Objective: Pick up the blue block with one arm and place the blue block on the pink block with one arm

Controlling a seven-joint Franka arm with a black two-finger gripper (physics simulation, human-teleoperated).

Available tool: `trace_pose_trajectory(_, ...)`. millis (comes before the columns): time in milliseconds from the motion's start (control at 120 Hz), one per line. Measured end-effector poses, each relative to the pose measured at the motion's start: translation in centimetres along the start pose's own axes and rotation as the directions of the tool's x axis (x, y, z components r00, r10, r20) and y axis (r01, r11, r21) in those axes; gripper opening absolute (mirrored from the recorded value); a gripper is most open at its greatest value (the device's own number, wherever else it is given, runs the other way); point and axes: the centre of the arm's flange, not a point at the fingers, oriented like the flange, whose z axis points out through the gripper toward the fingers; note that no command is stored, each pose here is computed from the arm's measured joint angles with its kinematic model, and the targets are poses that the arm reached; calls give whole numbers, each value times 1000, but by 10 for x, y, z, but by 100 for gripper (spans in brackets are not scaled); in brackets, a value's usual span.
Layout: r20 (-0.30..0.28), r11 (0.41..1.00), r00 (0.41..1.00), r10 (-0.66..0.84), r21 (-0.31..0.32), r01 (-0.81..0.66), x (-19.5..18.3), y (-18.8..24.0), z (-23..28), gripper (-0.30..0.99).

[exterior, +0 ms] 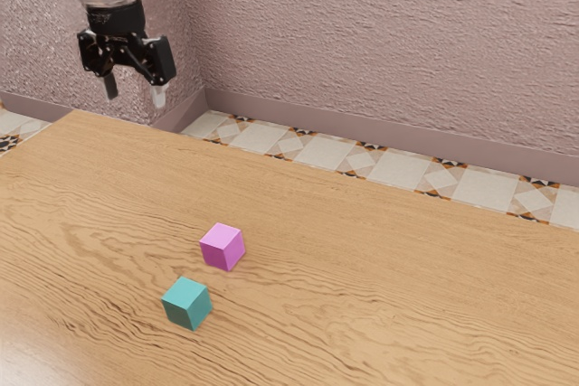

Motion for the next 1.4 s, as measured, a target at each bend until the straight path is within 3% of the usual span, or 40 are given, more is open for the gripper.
trace_pose_trajectory(75, 42, 1000, 999, 5, 10, -5, 4, 5, 53, 69)
trace_pose_trajectory(208, 37, 1000, 999, 12, 15, -13, -2, 11, 130, 69)
trace_pose_trajectory(475, 5, 999, 999, 40, 11, -40, -13, 29, 231, 69)
trace_pose_trajectory(800, -86, 996, 992, 89, 26, -87, -40, 28, 275, 69)
trace_pose_trajectory(1400, -26, 986, 986, 163, 26, -162, -50, 26, 359, 69)
